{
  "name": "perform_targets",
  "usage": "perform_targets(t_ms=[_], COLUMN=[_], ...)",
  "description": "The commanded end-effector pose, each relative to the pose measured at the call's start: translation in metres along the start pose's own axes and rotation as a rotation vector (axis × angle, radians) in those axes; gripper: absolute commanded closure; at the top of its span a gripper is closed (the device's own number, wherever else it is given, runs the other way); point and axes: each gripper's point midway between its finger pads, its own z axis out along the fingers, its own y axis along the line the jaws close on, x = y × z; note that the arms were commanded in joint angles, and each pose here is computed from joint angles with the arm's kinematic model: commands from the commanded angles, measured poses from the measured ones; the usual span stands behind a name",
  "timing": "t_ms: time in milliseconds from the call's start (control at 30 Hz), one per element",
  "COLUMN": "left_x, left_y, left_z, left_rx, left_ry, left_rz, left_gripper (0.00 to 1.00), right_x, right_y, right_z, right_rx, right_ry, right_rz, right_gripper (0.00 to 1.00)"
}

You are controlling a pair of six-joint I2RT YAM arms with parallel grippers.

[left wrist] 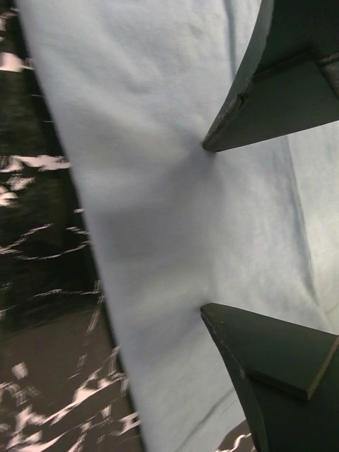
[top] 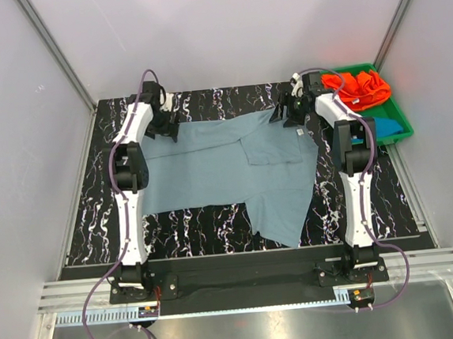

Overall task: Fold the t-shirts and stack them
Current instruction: Fold the tshirt

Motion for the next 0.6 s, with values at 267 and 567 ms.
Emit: perform_targets(t_ms=[267,567], left_x=[-0.041,-0.053], left_y=[0.013,0.011], left_z=[0.003,0.01], left_rx=[-0.048,-0.055], left_ry=[-0.133,-0.167], left_rz=[0.01,0.027], left_gripper=[0.03,0.03], right_x=[-0.031,-0.034], right_y=[-0.012,-0.018], right_z=[0.015,0.018], right_rx=[0.025,0.049], right_ry=[-0.084,-0.098], right_rz=[-0.017,-0.039], right_gripper=[0.23,0.23])
